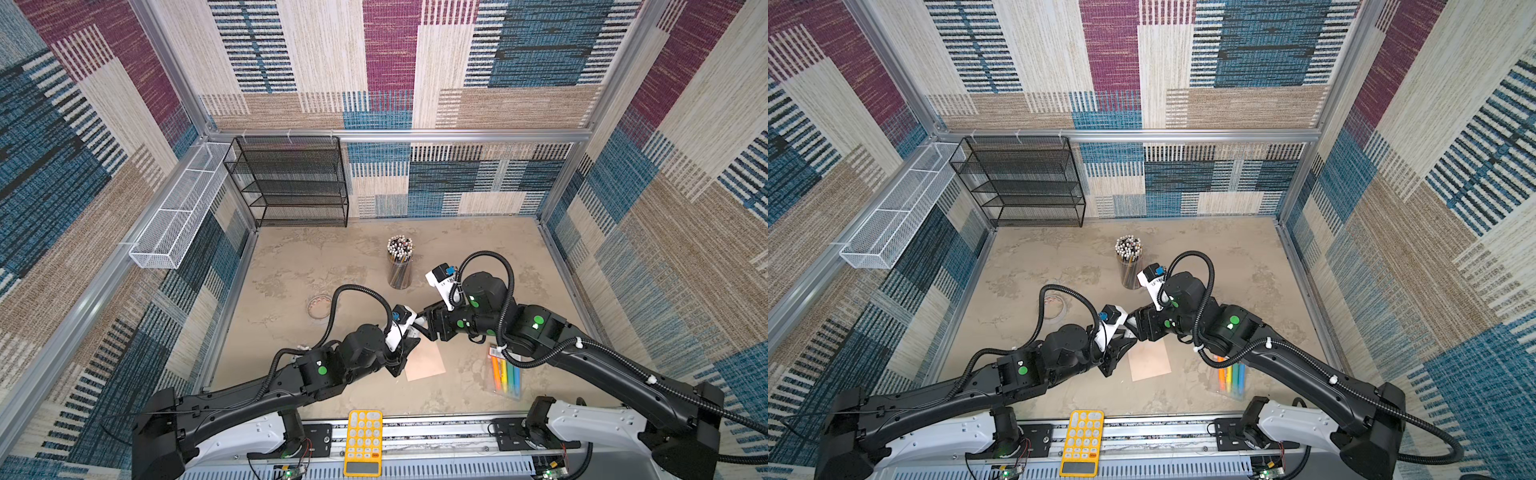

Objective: Place the letter into the envelope and seal it

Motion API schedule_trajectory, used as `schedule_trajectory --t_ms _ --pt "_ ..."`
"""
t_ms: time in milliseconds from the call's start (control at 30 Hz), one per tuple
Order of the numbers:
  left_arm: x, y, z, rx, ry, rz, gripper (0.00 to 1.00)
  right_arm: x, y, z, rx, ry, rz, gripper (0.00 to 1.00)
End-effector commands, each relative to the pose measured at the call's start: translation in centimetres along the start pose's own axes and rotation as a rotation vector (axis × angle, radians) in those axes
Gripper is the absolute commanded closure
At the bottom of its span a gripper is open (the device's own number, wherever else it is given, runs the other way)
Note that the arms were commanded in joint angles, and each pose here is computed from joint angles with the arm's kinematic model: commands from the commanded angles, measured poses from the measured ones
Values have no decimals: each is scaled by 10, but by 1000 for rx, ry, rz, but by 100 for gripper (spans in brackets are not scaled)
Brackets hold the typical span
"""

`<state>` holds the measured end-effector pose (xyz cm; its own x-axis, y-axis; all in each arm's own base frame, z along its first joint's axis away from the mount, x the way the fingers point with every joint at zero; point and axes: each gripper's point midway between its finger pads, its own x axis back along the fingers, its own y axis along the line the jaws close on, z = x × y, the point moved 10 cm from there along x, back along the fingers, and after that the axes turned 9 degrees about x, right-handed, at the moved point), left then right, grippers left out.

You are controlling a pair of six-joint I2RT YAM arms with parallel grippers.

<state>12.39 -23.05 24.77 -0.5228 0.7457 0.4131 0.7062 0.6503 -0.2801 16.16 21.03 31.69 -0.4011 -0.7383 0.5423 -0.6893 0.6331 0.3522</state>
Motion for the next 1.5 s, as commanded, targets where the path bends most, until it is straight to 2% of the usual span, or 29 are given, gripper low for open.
schedule_trajectory --t_ms 0,167,267,567,767,1000,1333,1467 --pt "2 1 0 -14 -28 -5 100 11 -7 -11 -8 -83 115 26" --pt "5 7 11 -4 -42 -10 100 21 -22 -24 -38 -115 259 24" --pt "8 9 15 -5 -62 -1 100 23 -40 -27 -77 -105 444 25" --pt "14 11 24 -54 -89 7 100 -20 -120 3 -248 208 714 25" --pt "14 10 29 -81 -119 19 100 -24 -156 21 -344 323 756 31" --pt "6 6 34 -122 -118 48 100 -26 -202 30 -492 402 696 35" --pt "4 5 36 -154 -134 68 100 -53 -234 24 -533 492 679 36" --pt "6 6 38 -149 -132 66 100 -63 -248 24 -547 521 672 41"
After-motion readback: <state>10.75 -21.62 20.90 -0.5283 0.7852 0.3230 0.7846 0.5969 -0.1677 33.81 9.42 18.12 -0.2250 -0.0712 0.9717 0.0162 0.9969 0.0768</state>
